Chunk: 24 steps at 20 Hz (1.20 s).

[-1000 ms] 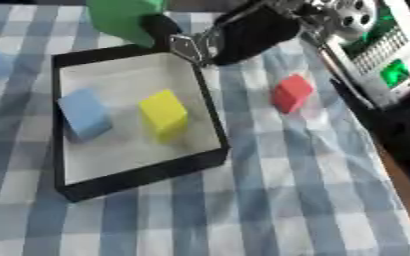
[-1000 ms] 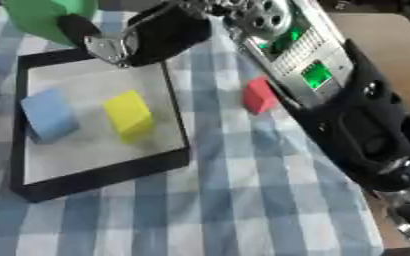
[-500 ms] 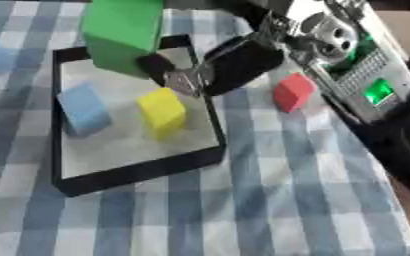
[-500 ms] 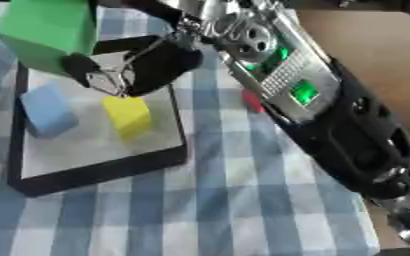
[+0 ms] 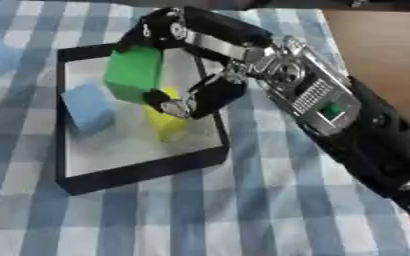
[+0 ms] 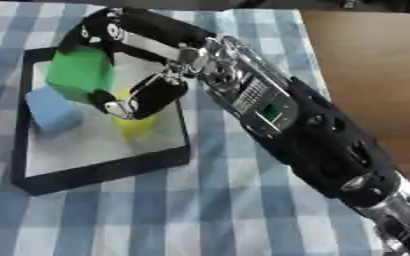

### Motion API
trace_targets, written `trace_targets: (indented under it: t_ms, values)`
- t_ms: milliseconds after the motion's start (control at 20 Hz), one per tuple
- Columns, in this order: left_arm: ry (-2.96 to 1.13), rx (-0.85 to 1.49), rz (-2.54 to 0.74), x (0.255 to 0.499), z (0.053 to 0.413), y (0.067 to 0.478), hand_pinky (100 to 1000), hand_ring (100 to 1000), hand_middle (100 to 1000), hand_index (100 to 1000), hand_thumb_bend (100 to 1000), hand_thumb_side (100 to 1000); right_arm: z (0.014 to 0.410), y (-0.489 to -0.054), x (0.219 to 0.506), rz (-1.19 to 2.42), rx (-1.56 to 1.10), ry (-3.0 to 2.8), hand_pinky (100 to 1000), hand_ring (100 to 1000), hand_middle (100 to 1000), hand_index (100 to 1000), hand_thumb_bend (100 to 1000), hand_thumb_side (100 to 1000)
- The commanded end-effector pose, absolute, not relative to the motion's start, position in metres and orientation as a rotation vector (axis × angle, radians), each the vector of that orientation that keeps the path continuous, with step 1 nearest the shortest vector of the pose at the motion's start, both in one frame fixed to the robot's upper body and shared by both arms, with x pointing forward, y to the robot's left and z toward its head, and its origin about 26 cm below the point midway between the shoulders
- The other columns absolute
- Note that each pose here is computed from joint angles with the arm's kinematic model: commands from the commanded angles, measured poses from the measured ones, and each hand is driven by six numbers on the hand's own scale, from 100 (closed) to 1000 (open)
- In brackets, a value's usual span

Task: Pick up objects on the table and place them in the box.

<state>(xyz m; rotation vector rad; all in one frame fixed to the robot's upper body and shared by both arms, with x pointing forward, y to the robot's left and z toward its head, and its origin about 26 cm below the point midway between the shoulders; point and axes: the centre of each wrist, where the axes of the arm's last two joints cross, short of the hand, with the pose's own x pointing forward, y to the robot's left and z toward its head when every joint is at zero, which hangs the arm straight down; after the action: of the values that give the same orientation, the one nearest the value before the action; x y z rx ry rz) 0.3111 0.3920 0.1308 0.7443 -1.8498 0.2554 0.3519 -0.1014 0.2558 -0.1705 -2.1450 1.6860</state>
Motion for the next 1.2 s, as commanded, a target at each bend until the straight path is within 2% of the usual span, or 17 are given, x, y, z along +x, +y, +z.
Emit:
trace_targets:
  t_ms: [50,500,800,1200]
  values:
    - [-1.881,0.775,0.234,0.31,0.145,0.398,635,733,699,803,399,619,0.256,-0.102,0.358,1.687,-0.207,-2.155,843,552,590,601,100,100]
    - [-1.957,0.804,0.232,0.307,0.162,0.396,639,735,703,806,400,608,0.242,-0.104,0.371,1.679,-0.226,-2.105,851,570,604,615,100,100]
    - [-2.078,0.816,0.24,0.298,0.191,0.389,645,739,709,813,407,597,0.234,-0.105,0.382,1.703,-0.257,-2.06,876,644,660,675,100,100]
    - [-2.194,0.836,0.284,0.286,0.222,0.387,652,742,714,816,422,580,0.224,-0.112,0.391,1.775,-0.305,-1.998,895,696,700,716,100,100]
